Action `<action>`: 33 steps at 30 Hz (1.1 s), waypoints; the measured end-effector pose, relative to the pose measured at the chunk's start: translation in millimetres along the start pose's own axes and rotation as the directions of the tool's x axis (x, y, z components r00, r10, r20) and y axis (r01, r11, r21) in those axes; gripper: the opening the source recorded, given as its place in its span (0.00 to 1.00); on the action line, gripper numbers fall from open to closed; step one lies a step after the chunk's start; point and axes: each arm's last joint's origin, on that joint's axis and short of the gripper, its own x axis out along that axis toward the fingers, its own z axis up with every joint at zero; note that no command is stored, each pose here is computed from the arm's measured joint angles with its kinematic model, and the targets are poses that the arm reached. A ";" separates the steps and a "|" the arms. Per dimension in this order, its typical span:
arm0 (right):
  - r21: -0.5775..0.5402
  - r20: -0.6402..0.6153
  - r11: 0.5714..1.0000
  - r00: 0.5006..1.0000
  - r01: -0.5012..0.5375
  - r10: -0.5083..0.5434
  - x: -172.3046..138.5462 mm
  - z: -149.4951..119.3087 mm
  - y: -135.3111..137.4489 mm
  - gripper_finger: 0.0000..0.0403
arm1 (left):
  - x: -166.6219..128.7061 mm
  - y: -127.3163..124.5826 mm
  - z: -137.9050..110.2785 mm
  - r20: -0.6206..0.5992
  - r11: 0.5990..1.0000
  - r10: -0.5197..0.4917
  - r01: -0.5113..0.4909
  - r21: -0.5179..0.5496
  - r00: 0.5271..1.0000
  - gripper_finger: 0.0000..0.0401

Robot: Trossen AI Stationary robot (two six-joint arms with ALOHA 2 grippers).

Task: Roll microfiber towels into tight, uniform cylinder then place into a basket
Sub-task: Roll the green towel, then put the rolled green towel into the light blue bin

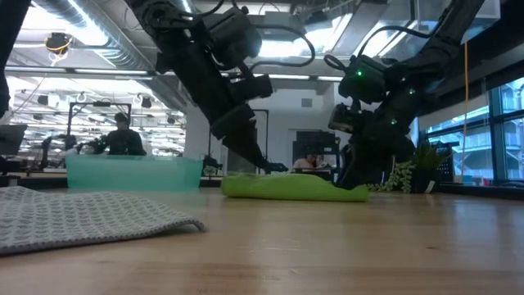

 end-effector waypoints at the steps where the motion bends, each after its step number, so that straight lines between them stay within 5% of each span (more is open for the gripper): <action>1: -0.001 0.006 1.000 1.000 0.001 -0.001 0.2 0.4 -0.1 0.38 | -0.3 -1.0 0.3 0.003 1.000 -0.002 0.002 0.002 1.000 0.22; 23: -0.008 0.044 1.000 0.999 0.011 -0.010 0.5 3.8 -0.8 0.38 | -5.7 -20.4 6.5 0.059 0.999 -0.035 0.035 -0.003 0.998 0.22; 33: -0.008 0.046 1.000 0.999 0.011 -0.010 0.3 4.0 -0.8 0.38 | -38.5 -11.7 60.1 -0.035 0.999 -0.026 0.027 0.017 0.999 0.22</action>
